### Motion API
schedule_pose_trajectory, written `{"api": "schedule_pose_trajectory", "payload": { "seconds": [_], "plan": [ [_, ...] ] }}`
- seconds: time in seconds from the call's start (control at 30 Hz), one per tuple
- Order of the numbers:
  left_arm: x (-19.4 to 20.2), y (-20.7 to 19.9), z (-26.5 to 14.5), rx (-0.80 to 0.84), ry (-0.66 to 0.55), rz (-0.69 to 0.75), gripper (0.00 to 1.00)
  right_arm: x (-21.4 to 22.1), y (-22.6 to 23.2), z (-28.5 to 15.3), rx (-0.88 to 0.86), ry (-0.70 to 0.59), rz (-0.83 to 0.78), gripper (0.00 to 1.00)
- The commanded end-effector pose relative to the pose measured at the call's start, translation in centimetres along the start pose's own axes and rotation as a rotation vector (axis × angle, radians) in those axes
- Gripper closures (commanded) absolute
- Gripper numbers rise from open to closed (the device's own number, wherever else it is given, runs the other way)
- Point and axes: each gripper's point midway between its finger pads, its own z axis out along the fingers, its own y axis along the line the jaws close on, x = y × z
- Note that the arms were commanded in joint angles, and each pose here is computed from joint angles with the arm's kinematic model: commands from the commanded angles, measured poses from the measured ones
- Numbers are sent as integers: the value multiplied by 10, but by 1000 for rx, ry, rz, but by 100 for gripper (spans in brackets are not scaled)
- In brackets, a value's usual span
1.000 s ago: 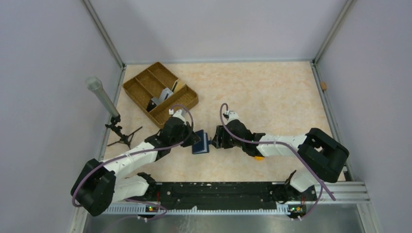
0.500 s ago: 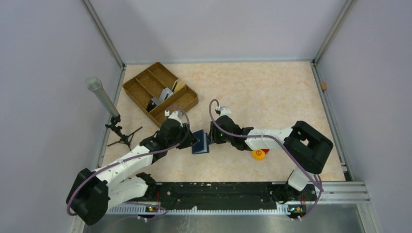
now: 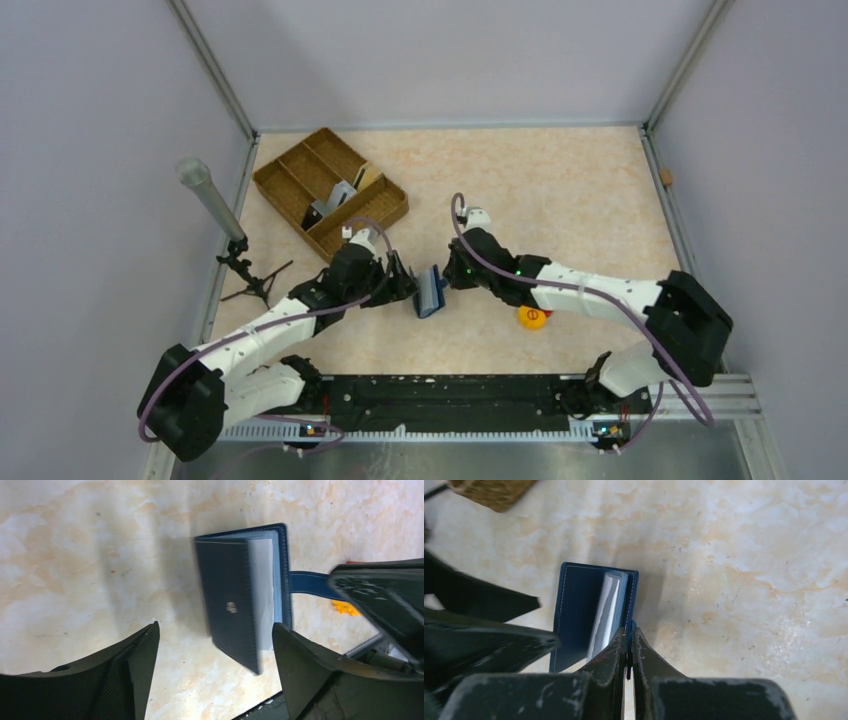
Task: Put the credit cards into the card holder
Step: Open the card holder at the center of the board.
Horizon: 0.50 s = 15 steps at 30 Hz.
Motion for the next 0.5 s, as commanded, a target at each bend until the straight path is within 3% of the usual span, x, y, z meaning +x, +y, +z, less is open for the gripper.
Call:
{"api": "schedule_pose_trajectory", "payload": {
  "seconds": [0.0,0.13,0.33,0.47],
  "plan": [
    [-20,-41,3,164,-28,13,12,-30,18,-33,-58,-56,-10,100],
    [-24,-63,12,270,-26,20,11,-19,12,-29,-54,-40,5,100],
    [-10,-52,29,235,38,5,32,-8,1,-22,-12,-29,27,100],
    [-8,-46,31,213,33,1,36,-3,-19,-21,74,-35,40,100]
  ]
}}
